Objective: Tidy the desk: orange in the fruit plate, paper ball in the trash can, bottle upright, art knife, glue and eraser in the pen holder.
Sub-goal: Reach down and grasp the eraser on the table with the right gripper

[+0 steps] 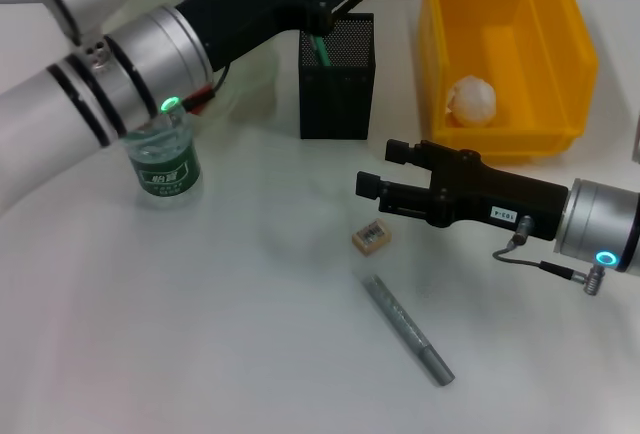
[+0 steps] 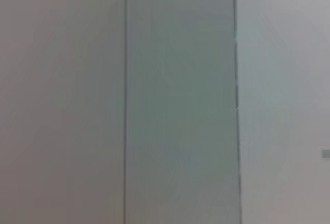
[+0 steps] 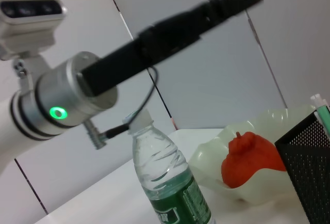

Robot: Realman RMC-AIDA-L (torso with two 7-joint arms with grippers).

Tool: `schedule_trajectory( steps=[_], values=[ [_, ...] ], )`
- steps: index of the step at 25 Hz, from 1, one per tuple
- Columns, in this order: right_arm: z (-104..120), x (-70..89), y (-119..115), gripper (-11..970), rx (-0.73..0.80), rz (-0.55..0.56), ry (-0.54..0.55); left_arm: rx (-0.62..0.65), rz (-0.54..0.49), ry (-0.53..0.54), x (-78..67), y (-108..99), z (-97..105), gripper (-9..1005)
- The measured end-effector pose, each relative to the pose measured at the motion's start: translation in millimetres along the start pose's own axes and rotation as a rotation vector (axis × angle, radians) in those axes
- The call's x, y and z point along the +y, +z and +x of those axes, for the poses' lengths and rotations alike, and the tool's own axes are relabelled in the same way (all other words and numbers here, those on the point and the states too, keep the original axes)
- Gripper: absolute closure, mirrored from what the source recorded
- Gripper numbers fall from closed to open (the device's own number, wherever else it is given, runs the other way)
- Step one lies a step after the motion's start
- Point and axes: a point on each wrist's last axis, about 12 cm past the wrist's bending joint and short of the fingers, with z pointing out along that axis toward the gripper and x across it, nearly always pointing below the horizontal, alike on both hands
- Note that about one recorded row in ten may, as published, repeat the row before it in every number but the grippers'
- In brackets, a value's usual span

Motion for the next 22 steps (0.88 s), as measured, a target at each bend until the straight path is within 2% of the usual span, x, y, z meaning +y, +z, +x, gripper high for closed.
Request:
schedule_trajectory(
  steps=[1, 4, 10, 12, 13, 15, 18, 19, 21, 22],
  values=[
    [-0.5, 0.7, -0.4, 129, -0.005, -0.006, -0.002, -0.010, 0.021, 0.001, -5.8, -6.6, -6.8, 563],
    [-1.2, 1.4, -0.8, 129, -0.010, -0.013, -0.003, 0.011, 0.054, -0.006, -10.5, -10.6, -12.6, 456],
    [-2.6, 1.6, -1.4, 129, -0.015, -0.018, -0.008, 0.082, 0.154, -0.052, -14.8, -25.4, -26.0, 358],
    [-2.8, 2.2, -1.5, 129, -0.016, -0.023, -0.009, 0.082, 0.154, -0.052, -14.8, -25.4, -26.0, 326],
    [-3.0, 2.5, -1.5, 129, -0.017, -0.026, -0.009, 0.044, 0.235, -0.052, -17.2, -44.7, -32.1, 310],
    [-3.5, 3.2, -1.9, 129, -0.020, -0.033, -0.010, 0.017, 0.283, -0.055, -17.2, -60.6, -35.6, 277],
    [-4.1, 4.6, -2.8, 129, -0.025, -0.047, -0.012, 0.012, 0.299, -0.058, -16.9, -66.7, -36.5, 214],
    [-4.2, 5.2, -3.3, 129, -0.027, -0.052, -0.012, 0.011, 0.317, -0.069, -12.5, -85.2, -37.6, 193],
    [-4.5, 6.2, -4.4, 129, -0.031, -0.061, -0.013, 0.040, 0.334, -0.070, -8.5, -107.5, -35.0, 173],
    [-4.7, 6.2, -4.5, 129, -0.031, -0.063, -0.013, 0.040, 0.334, -0.070, -8.5, -107.5, -35.0, 174]
  ],
)
